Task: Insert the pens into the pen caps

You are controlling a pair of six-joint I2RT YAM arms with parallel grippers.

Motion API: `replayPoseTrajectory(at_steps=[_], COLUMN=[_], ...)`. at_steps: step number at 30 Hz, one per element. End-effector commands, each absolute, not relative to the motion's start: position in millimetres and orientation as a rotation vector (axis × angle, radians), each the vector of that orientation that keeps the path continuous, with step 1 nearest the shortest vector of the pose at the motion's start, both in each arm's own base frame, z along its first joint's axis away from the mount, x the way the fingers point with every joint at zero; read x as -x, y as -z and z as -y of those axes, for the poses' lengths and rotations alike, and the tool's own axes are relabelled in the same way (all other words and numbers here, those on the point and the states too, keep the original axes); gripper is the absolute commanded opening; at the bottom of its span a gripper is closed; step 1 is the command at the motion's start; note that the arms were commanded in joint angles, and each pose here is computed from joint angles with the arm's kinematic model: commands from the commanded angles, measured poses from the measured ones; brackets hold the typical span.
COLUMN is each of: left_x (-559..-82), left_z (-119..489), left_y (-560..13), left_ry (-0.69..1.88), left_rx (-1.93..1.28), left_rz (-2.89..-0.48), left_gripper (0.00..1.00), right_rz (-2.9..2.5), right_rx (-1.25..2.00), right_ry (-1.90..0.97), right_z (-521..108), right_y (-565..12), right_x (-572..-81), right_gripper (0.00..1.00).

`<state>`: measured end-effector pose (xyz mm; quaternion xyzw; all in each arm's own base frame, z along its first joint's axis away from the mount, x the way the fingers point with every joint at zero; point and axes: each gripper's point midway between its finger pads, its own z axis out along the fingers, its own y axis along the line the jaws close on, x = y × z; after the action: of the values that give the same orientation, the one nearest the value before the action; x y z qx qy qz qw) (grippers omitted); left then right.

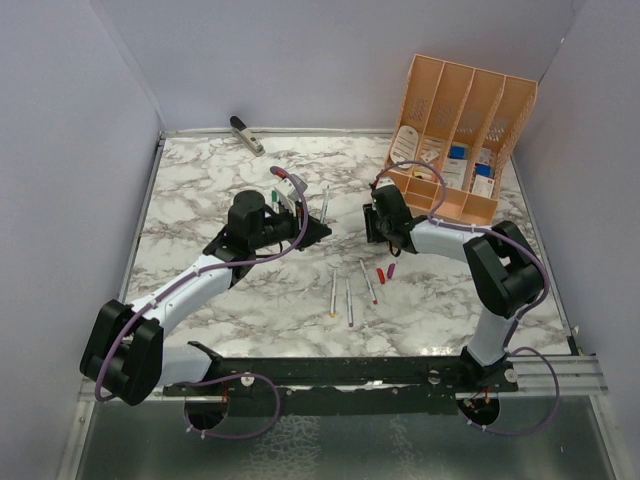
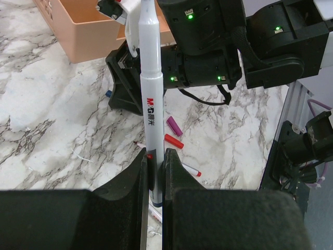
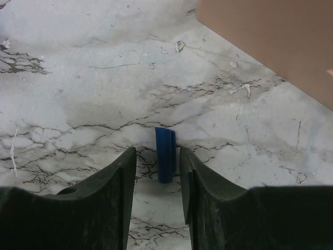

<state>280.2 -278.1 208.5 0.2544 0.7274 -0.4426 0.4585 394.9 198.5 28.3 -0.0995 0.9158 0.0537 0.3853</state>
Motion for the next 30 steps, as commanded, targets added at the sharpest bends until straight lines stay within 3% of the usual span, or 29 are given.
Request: replayPoseTrajectory(at_steps=[1,4,7,8,16,23,30], left_x=[-275.2,-276.2,-277.4,-278.0,-278.0,-269.9,-255.2], left_z=[277.6,277.6,277.4,277.1,275.7,279.3,288.9], left_y=[-218.3,-218.5,-218.8,-218.8,-218.4,-224.1,-241.5], left_ry=[1.099,1.098,1.096,1.095,1.095,1.143,1.265], left_rx=[-0.660,-0.658,-0.655,-0.653,-0.646,-0.679,-0.703], left_rz=[-1.743,-1.744,-1.744,-1.745,-1.748,-1.699,-1.604], left_gripper=[0.00,0.00,0.00,0.00,0.00,0.00,0.00], right_rz=[-2.334,-2.361,-2.390,-2.402,-2.327,-1.923,-1.460], right_rx=[0.233,0.231,0.228,0.228,0.175,0.144,0.153], right_ry=[-0.149,-0.145,-0.129,-0.119,-0.158,-0.458,-0.748], right_z=[-202.1,-201.0,-198.5,-197.3,-198.9,-230.8,-240.3], right_y=[-26.2,-18.9,-12.8,-11.0,-49.5,-181.3,-298.5], right_x=[-405.1,-402.3,-399.0,-398.4,-402.5,-419.2,-380.6], right_gripper=[0.34,0.22,0.02,0.01,0.01,0.01,0.01])
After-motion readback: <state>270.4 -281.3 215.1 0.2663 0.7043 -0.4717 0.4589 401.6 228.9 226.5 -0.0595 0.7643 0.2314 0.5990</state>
